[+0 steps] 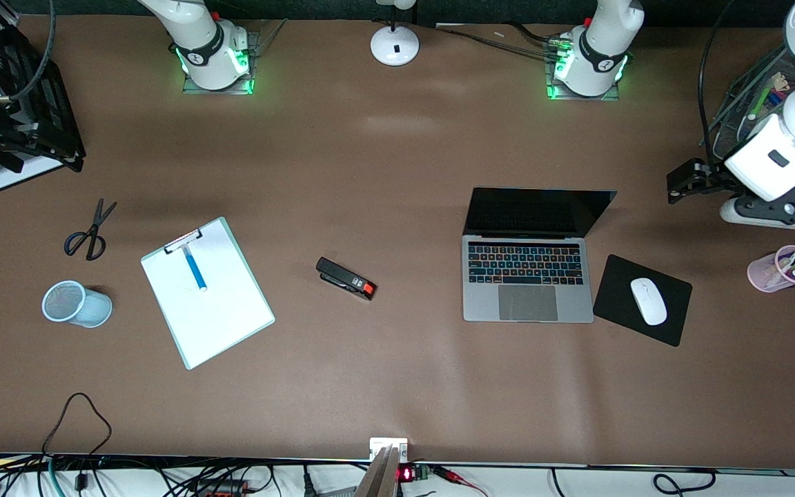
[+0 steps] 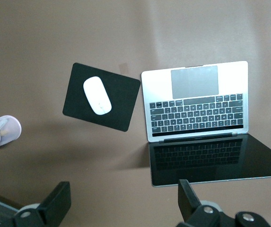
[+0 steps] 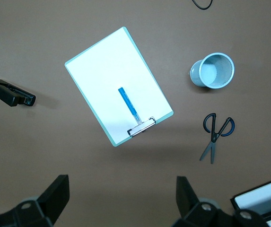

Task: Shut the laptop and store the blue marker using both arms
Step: 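Move the right gripper toward the clipboard while the left gripper approaches the laptop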

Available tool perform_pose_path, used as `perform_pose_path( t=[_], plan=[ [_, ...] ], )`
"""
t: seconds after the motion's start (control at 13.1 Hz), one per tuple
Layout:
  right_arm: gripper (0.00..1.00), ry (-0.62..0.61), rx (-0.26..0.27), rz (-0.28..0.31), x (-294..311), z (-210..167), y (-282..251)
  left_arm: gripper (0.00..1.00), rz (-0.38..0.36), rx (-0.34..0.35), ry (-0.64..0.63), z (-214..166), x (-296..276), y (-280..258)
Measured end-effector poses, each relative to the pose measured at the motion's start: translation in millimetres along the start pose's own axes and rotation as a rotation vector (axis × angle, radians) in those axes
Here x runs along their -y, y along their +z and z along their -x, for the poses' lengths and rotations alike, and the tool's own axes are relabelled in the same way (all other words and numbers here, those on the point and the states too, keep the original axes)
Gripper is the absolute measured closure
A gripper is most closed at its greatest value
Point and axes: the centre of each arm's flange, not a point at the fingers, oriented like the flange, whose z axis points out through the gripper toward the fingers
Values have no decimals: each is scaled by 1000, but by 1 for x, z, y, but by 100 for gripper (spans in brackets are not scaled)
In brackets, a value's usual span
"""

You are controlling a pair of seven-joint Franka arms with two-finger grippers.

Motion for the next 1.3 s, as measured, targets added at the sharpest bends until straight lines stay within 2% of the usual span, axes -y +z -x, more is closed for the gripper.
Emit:
perform_pose_path(
  t=[0.77, 1.3],
  plan=[
    [0, 0, 9, -1, 0, -5, 8, 0, 0, 8, 1, 1, -2, 0],
    [0, -6, 93, 0, 4, -29, 62, 0, 2, 35, -4, -6, -5, 16]
  ],
)
